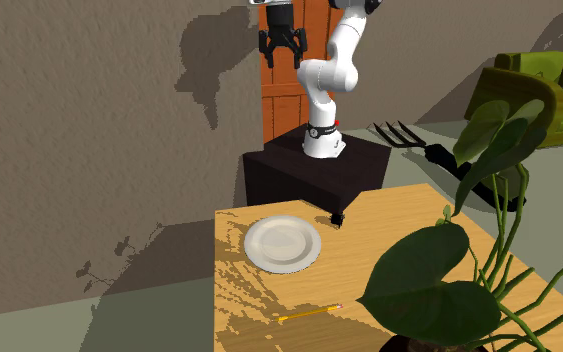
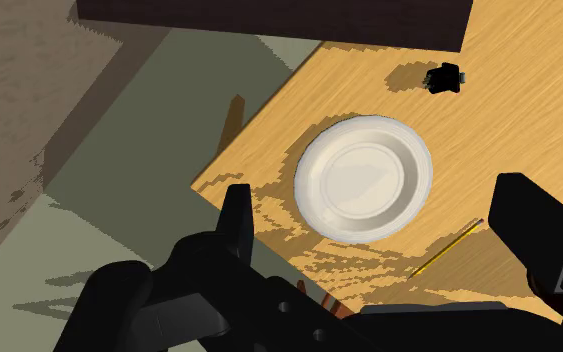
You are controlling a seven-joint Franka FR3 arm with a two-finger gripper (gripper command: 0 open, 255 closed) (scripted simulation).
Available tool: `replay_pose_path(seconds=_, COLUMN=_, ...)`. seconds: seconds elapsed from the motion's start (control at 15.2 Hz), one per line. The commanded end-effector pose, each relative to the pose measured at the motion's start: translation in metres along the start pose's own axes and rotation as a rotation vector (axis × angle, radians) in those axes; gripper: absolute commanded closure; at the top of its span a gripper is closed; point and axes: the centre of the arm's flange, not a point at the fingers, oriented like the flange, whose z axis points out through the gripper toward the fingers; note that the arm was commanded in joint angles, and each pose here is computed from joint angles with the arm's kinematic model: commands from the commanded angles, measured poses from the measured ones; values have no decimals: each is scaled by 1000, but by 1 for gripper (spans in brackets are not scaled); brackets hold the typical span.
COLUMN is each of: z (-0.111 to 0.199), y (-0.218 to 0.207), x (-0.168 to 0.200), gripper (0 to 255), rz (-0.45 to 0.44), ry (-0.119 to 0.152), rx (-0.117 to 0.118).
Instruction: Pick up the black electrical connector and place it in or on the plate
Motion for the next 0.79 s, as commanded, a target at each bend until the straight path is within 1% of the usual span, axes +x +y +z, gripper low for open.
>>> replay_pose_path(seconds=0.0, z=0, y=0, x=0, gripper=0, rz=0, ry=0, rx=0)
replay_pose_path(seconds=0.73, z=128, y=-72, x=5, gripper=0, rz=93, ry=14, rx=-21)
